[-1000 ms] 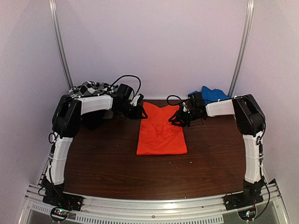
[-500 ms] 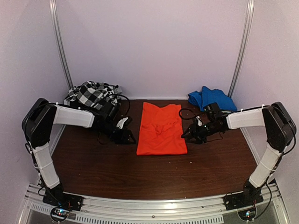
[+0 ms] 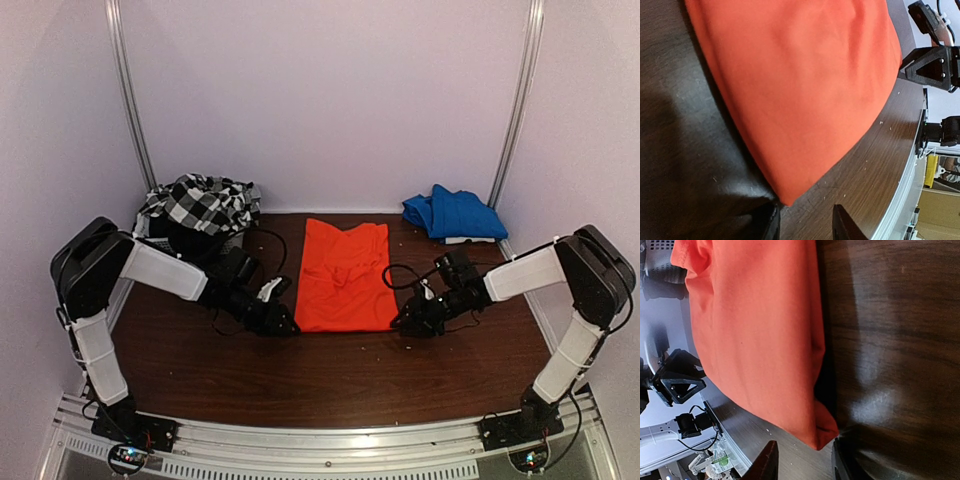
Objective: Fold and stack the mixed laundry pile
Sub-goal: Pick up the 2/3-rectangle-folded T-shirt from the center of the board, then fold the 2/3-rectangle-folded T-shirt at the center of the board.
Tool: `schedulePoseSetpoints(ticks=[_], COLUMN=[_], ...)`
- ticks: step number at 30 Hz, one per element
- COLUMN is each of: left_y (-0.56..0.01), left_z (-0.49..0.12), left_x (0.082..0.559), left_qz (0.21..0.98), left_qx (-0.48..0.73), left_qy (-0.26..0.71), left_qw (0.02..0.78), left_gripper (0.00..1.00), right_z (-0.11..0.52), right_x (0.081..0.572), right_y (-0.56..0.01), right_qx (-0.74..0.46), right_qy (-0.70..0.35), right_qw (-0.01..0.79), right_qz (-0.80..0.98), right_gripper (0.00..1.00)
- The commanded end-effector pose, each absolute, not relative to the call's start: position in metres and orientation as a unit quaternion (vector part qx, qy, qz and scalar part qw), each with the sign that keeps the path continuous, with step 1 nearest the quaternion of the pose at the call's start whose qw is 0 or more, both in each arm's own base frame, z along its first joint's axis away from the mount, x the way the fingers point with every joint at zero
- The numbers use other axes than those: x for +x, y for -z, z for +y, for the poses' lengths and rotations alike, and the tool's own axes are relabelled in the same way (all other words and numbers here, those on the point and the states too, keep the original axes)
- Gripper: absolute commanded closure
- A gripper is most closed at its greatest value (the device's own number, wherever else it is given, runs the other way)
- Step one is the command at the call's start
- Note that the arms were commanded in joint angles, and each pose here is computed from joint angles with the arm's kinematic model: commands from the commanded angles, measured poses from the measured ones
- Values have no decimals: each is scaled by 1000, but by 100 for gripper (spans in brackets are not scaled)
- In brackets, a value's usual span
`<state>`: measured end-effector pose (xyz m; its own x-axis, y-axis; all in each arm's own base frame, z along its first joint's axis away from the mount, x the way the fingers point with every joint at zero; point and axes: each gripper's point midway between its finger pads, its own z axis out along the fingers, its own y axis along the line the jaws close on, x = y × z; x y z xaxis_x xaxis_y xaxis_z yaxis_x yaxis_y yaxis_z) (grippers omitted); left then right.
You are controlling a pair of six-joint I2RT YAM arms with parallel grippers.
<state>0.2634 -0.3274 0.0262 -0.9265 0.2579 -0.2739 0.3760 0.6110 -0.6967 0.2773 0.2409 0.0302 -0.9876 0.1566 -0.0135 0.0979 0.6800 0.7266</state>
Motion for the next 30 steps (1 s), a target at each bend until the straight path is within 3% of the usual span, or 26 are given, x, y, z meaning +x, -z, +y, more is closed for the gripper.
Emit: schedulePoseSetpoints(ticks=[1, 7, 9, 10, 11, 23, 30], left_y=[-18, -16, -16, -16, -17, -40, -92], left_z=[-333, -336, -336, -336, -336, -304, -281], left_x=[272, 281, 283, 282, 280, 202, 170], left_qz=[893, 897, 897, 897, 897, 897, 895], left_qx=[165, 154, 155, 156, 158, 187, 189], left_qy=[411, 404, 402, 403, 402, 397, 398], left_qw=[85, 94, 94, 93, 92, 55, 76], left_gripper=[65, 82, 91, 100, 100, 100, 100], right_z=[239, 249, 248, 247, 246, 258, 267], right_x=[280, 284, 281, 279, 276, 203, 144], right_y=[-16, -14, -12, -12, -14, -40, -85], right_qx=[95, 101, 103, 105, 105, 106, 102], right_qy=[-387, -405, -403, -403, -402, -401, -404], right_qw=[46, 47, 45, 45, 45, 22, 14], right_qz=[916, 907, 908, 908, 908, 910, 909], right_gripper=[66, 78, 86, 93, 100, 100, 100])
